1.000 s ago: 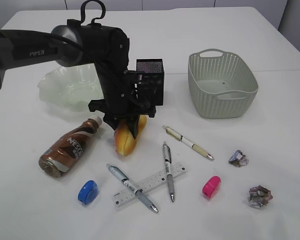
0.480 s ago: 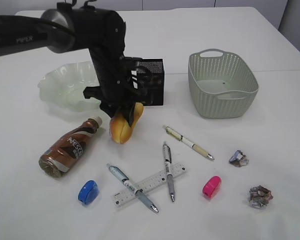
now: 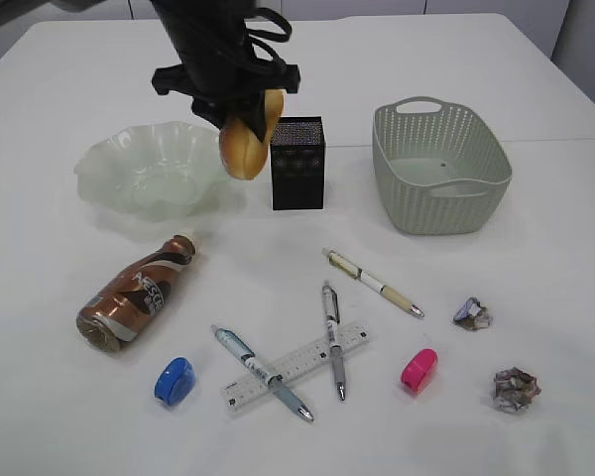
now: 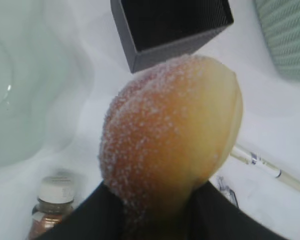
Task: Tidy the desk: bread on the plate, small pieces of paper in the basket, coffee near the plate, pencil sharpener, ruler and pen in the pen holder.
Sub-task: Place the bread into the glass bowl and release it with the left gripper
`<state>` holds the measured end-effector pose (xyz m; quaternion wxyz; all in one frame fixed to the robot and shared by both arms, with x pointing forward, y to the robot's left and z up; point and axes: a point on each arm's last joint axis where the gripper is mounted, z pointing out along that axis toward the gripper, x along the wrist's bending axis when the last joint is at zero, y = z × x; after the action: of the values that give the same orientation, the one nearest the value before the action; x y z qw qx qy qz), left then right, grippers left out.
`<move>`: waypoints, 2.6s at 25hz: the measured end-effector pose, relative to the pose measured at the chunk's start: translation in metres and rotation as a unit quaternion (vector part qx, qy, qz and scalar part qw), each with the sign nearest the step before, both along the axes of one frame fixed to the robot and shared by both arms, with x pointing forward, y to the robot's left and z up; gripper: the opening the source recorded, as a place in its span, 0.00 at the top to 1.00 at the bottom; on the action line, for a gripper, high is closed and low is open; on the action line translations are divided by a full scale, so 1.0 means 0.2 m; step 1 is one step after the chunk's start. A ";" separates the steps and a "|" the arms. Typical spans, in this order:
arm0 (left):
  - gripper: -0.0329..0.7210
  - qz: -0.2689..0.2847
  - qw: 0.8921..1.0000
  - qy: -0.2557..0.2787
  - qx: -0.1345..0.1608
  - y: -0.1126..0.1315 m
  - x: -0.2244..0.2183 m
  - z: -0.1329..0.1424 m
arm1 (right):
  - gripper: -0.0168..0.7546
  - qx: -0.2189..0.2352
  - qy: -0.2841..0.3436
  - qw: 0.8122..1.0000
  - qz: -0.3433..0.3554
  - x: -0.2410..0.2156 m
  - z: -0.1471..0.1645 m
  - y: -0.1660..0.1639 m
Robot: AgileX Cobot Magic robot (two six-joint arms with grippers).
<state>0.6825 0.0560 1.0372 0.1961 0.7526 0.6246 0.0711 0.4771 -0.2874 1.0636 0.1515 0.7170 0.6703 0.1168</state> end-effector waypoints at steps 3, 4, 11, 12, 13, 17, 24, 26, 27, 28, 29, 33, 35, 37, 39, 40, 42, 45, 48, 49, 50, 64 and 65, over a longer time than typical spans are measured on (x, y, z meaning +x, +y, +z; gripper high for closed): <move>0.70 0.028 1.000 -0.004 -0.005 0.12 0.06 0.02 | 0.41 0.000 0.002 1.000 0.000 0.00 0.00 0.00; 0.70 0.039 0.999 -0.004 -0.005 0.17 0.08 0.03 | 0.41 0.000 0.003 1.000 0.000 0.00 0.00 0.00; 0.70 0.102 0.995 -0.006 0.004 0.48 0.20 0.03 | 0.41 -0.001 0.013 1.000 -0.002 -0.01 0.00 0.00; 0.70 0.107 0.994 -0.007 0.009 0.52 0.21 0.03 | 0.41 -0.001 0.013 1.000 -0.002 -0.01 0.00 0.00; 0.70 0.113 0.994 -0.008 0.012 0.55 0.22 0.02 | 0.41 -0.002 0.014 1.000 -0.002 -0.01 0.00 0.00; 0.69 0.127 0.992 0.004 0.027 0.64 0.27 -0.06 | 0.41 -0.002 0.016 1.000 -0.002 -0.01 0.00 0.00; 0.67 0.140 0.989 0.041 0.038 0.71 0.32 -0.26 | 0.41 -0.003 0.024 1.000 -0.003 -0.02 0.00 0.00; 0.66 0.139 0.988 0.048 0.037 0.70 0.33 -0.29 | 0.41 -0.003 0.026 1.000 -0.003 -0.02 -0.01 0.00; 0.66 0.139 0.988 0.051 0.035 0.70 0.33 -0.30 | 0.41 -0.003 0.026 1.000 -0.003 -0.02 -0.01 0.00; 0.66 0.139 0.988 0.055 0.034 0.70 0.33 -0.32 | 0.41 -0.003 0.028 1.000 -0.003 -0.02 -0.01 0.00; 0.65 0.139 0.988 0.055 0.033 0.69 0.33 -0.33 | 0.41 -0.003 0.028 1.000 -0.003 -0.02 -0.01 0.00; 0.59 0.132 0.990 0.040 0.027 0.69 0.35 -0.35 | 0.41 -0.003 0.029 1.000 -0.004 -0.02 -0.01 0.00; 0.47 0.122 0.992 0.030 0.028 0.69 0.36 -0.34 | 0.41 0.002 0.029 0.999 -0.016 -0.02 -0.01 0.00; 0.30 0.118 0.992 0.025 0.029 0.69 0.37 -0.34 | 0.41 0.004 0.029 0.999 -0.023 -0.03 -0.01 0.00; 0.16 0.117 0.992 0.023 0.028 0.68 0.37 -0.34 | 0.41 0.005 0.030 0.999 -0.027 -0.03 -0.01 0.00; 0.12 0.116 0.993 0.022 0.028 0.68 0.37 -0.34 | 0.41 0.005 0.030 0.999 -0.028 -0.03 -0.01 0.00; 0.09 0.116 0.993 0.020 0.028 0.68 0.37 -0.34 | 0.41 0.008 0.029 0.999 -0.033 -0.03 -0.01 0.00; 0.09 0.116 0.993 0.017 0.027 0.68 0.37 -0.34 | 0.41 0.011 0.029 0.999 -0.039 -0.03 -0.01 0.00; 0.09 0.115 0.993 0.021 0.028 0.68 0.37 -0.33 | 0.41 0.021 0.031 0.998 -0.043 -0.03 -0.01 0.00; 0.09 0.115 0.993 0.024 0.029 0.69 0.36 -0.31 | 0.41 0.026 0.033 0.998 -0.044 -0.03 -0.01 0.01; 0.10 0.115 0.993 0.023 0.029 0.69 0.36 -0.28 | 0.41 0.029 0.037 0.998 -0.046 -0.03 -0.01 0.01; 0.18 0.094 0.989 -0.103 -0.052 0.68 0.16 0.45 | 0.41 0.100 0.073 0.990 -0.061 -0.06 -0.01 0.07; 0.19 0.092 0.989 -0.104 -0.052 0.69 0.13 0.48 | 0.41 0.101 0.074 0.990 -0.061 -0.06 -0.01 0.07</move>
<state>0.7090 0.1938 1.1331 0.2914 0.6692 0.6702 0.1344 0.4645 -0.2732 1.0606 0.0348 0.7748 0.6196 0.1207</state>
